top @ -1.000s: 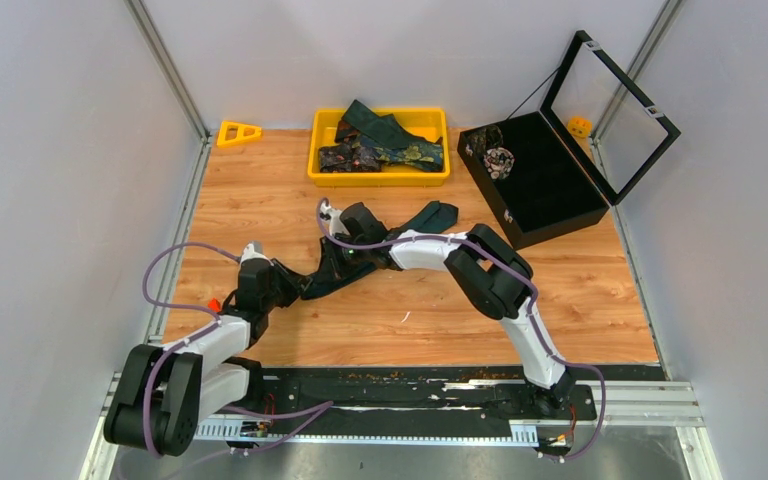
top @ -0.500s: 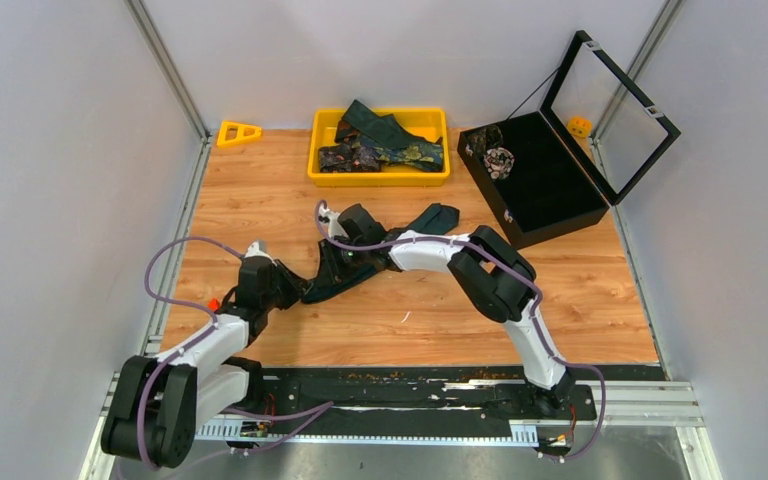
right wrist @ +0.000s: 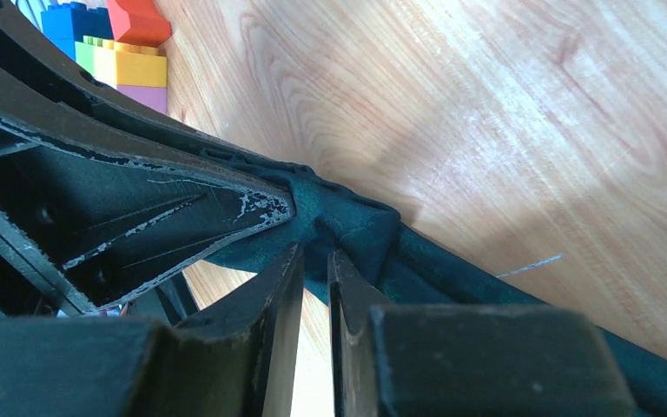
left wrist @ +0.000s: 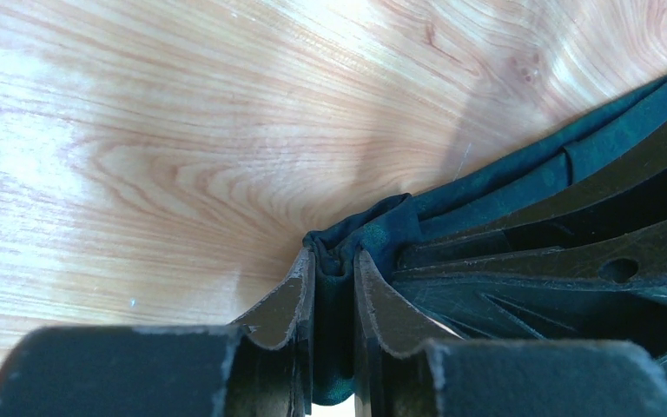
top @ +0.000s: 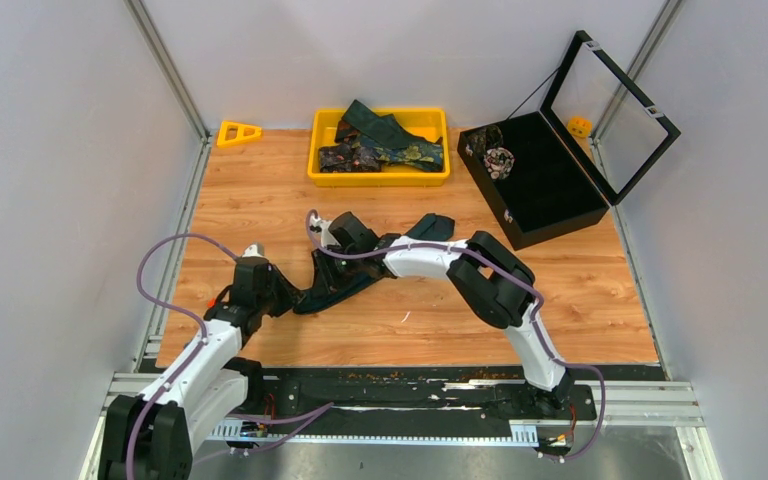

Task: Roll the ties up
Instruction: Roll the tie at the center of the board.

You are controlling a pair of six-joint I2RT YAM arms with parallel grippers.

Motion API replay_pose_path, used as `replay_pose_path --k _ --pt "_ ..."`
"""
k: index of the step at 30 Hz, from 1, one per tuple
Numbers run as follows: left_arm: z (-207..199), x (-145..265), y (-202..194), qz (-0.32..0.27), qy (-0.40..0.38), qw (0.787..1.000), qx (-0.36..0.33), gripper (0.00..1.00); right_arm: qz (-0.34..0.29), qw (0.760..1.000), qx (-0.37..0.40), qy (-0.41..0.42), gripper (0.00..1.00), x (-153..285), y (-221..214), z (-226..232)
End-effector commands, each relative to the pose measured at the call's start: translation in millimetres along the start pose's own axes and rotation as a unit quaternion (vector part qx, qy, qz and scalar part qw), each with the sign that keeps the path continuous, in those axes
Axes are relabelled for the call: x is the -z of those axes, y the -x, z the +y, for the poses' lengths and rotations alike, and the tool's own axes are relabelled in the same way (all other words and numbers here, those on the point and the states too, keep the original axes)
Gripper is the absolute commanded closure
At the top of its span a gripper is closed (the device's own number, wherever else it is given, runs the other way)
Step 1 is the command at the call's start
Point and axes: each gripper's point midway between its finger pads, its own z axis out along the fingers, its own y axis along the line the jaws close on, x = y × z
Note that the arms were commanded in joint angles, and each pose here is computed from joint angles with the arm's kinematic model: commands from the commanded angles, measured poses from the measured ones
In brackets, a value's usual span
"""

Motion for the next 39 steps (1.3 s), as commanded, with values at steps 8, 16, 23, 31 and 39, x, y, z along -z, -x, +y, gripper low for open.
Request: replay_pose_path --k 8,16,23,31,39 --pt "-6.1 18.9 16.4 -0.004 0.019 0.999 -0.042 1.00 -0.010 0.999 0.017 -0.032 0.82 6.3 9.3 4.3" --pt "-12.9 27.6 27.6 0.003 0.030 0.997 -0.073 1.00 0.007 1.000 0.022 -0.012 0.83 -11.1 -2.6 20.0" --pt "-10.3 28.5 31.6 0.021 0.052 0.993 -0.102 1.00 0.015 0.999 0.030 0.011 0.83 -28.2 -2.7 40.5" --pt "-12.3 29.2 34.9 0.028 0.060 0.992 -0.110 1.00 0.020 0.999 0.023 0.041 0.84 -42.1 -6.7 52.9" --pt "-18.8 27.7 34.1 0.034 0.075 0.988 -0.130 1.00 0.017 0.996 0.007 0.082 0.84 -50.0 -9.1 61.8"
